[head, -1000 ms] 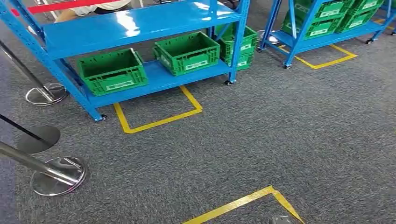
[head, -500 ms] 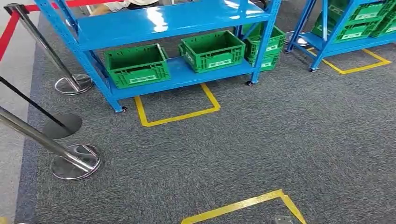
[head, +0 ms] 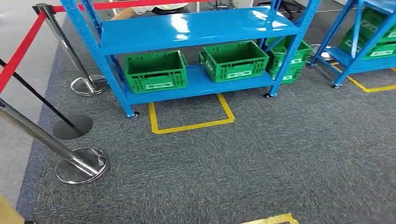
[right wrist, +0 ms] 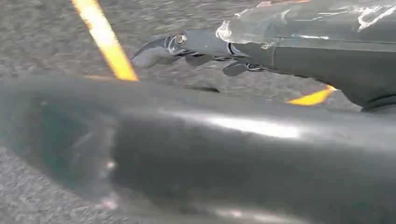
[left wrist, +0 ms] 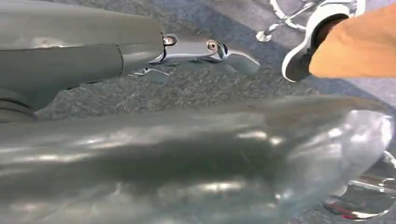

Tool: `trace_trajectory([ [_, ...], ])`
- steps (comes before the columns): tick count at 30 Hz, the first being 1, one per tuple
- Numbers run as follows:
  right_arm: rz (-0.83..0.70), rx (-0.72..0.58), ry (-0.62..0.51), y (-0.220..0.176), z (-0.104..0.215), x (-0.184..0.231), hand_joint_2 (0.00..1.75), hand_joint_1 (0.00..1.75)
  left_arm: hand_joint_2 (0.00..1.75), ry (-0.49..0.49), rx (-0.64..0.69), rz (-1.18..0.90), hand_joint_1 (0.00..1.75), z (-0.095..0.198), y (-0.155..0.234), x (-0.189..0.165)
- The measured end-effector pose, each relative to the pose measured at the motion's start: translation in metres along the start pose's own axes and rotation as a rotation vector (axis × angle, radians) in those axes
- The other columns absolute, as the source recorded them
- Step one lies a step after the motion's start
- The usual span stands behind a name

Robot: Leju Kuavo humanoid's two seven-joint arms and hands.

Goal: Take the parts from the cabinet and place them on the table.

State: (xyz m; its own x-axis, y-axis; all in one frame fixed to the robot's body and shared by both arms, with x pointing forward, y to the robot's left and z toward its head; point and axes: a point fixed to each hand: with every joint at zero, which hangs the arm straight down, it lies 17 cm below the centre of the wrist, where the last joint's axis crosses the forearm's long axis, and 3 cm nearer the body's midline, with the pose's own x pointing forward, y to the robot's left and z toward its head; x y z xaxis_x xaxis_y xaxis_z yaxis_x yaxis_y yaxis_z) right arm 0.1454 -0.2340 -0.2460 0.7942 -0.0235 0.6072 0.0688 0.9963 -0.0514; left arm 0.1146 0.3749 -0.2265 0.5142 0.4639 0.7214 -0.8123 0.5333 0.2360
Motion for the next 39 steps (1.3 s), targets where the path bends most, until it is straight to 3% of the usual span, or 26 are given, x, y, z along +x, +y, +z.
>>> trace_trajectory([
  [16,0.016,-0.002,0.026,-0.001,0.002,-0.008,0.00,0.00,0.00,-0.042,-0.065,-0.073,0.00,0.005,-0.005,-0.001],
  [22,0.016,-0.004,0.001,0.000,-0.006,0.009,0.00,0.00,0.00,-0.087,-0.141,-0.097,0.00,0.005,-0.032,0.015],
  [39,-0.016,0.001,-0.049,0.004,-0.005,0.019,0.00,0.00,0.00,-0.046,-0.240,-0.055,0.00,0.012,-0.048,0.008],
])
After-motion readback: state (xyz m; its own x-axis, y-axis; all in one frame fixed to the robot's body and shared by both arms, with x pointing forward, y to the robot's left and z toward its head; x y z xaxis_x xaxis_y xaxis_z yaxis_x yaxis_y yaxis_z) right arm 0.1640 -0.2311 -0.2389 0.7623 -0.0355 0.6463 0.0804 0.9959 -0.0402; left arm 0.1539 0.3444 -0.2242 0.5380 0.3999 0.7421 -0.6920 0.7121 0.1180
